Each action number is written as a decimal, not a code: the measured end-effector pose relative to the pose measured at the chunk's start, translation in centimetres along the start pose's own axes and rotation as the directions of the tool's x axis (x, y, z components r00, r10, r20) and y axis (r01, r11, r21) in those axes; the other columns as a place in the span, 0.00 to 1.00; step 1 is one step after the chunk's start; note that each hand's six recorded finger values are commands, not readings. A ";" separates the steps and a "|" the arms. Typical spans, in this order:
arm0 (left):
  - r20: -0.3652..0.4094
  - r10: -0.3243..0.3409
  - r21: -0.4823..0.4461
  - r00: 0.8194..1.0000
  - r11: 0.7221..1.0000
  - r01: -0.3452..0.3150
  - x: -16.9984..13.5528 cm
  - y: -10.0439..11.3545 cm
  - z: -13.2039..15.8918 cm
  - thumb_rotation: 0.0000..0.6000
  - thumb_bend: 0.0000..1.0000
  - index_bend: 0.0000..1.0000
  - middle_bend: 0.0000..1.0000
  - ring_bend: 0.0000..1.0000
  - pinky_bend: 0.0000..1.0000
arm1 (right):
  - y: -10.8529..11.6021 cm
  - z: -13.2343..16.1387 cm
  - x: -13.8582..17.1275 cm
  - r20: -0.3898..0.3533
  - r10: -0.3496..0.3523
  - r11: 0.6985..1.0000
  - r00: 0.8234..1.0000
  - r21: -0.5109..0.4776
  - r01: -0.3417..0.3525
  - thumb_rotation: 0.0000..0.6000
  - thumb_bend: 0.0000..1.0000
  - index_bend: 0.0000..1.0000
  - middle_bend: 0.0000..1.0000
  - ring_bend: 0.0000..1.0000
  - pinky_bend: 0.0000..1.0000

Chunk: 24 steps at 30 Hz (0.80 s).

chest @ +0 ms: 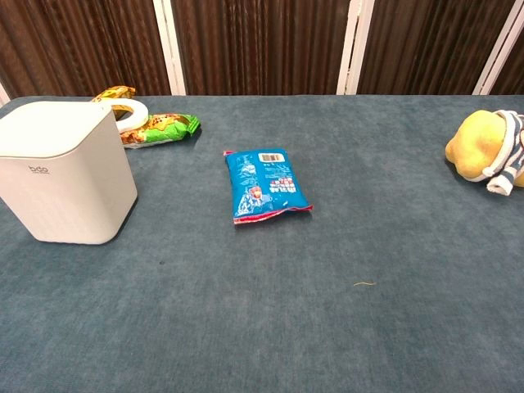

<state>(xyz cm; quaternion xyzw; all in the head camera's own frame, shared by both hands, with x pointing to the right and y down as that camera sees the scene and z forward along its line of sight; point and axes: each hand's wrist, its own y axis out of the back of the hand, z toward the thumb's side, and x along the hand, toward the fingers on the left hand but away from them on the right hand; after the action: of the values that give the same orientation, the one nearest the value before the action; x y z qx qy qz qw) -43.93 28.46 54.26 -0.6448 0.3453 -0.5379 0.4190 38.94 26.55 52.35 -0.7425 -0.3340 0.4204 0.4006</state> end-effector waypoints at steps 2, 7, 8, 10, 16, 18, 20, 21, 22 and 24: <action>-0.005 -0.006 0.002 1.000 1.000 0.006 0.0 -0.2 0.0 1.00 0.42 0.00 0.00 0.00 0.04 | 0.0 -0.1 -0.1 0.002 0.004 1.000 1.000 -0.006 -0.004 1.00 0.13 0.00 0.00 0.00 0.00; 0.029 -0.009 -0.011 1.000 1.000 0.009 0.6 -0.5 0.9 1.00 0.42 0.00 0.01 0.01 0.13 | 0.1 -0.2 -0.2 0.001 0.007 1.000 1.000 -0.021 -0.007 1.00 0.13 0.00 0.00 0.00 0.00; 0.043 -0.006 -0.017 0.999 1.000 0.006 0.9 -0.6 1.3 1.00 0.42 0.00 0.05 0.06 0.23 | 0.2 -0.2 -0.2 -0.001 0.005 1.000 1.000 -0.022 -0.005 1.00 0.13 0.00 0.00 0.00 0.00; 0.070 0.017 -0.028 0.997 1.000 -0.015 1.9 -0.3 2.2 1.00 0.42 0.00 0.27 0.31 0.55 | 0.1 -0.1 -0.1 -0.006 0.011 1.000 1.000 -0.022 -0.011 1.00 0.13 0.00 0.00 0.00 0.00; 0.117 0.025 -0.055 0.993 0.998 -0.018 5.3 -0.3 4.4 1.00 0.42 0.00 0.98 0.97 1.00 | -0.1 0.2 0.0 -0.024 0.029 0.999 0.999 -0.033 -0.030 1.00 0.13 0.00 0.00 0.00 0.00; 0.101 -0.004 -0.063 0.995 0.998 0.011 6.6 -0.6 4.7 1.00 0.42 0.01 1.00 1.00 1.00 | -0.1 0.3 0.0 -0.027 0.027 0.999 0.999 -0.034 -0.028 1.00 0.13 0.00 0.00 0.00 0.00; 0.078 -0.037 -0.057 0.996 0.997 0.042 7.5 -1.0 4.7 1.00 0.42 0.01 1.00 1.00 1.00 | -0.2 0.3 -0.1 -0.026 0.027 0.999 0.999 -0.032 -0.027 1.00 0.13 0.00 0.00 0.00 0.00; 0.063 -0.064 -0.055 0.996 0.996 0.068 8.0 -1.3 4.7 1.00 0.42 0.01 1.00 1.00 1.00 | -0.2 0.3 -0.1 -0.024 0.028 0.999 0.999 -0.031 -0.029 1.00 0.13 0.00 0.00 0.00 0.00; 0.053 -0.086 -0.054 0.995 0.995 0.089 8.4 -1.6 4.7 1.00 0.42 0.01 1.00 1.00 1.00 | -0.3 0.2 -0.1 -0.022 0.030 0.999 0.999 -0.030 -0.030 1.00 0.13 0.00 0.00 0.00 0.00; 0.033 -0.132 -0.045 0.991 0.990 0.134 9.1 -2.1 4.8 1.00 0.42 0.00 1.00 1.00 1.00 | -0.4 0.2 -0.2 -0.019 0.034 0.999 0.999 -0.028 -0.034 1.00 0.13 0.00 0.00 0.00 0.00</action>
<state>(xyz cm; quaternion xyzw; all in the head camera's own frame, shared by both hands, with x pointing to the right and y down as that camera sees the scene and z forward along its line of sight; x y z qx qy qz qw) -37.60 21.97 59.52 -0.6840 0.3079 -0.5467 0.3720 38.65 26.59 52.70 -0.7576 -0.3235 0.4153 0.3857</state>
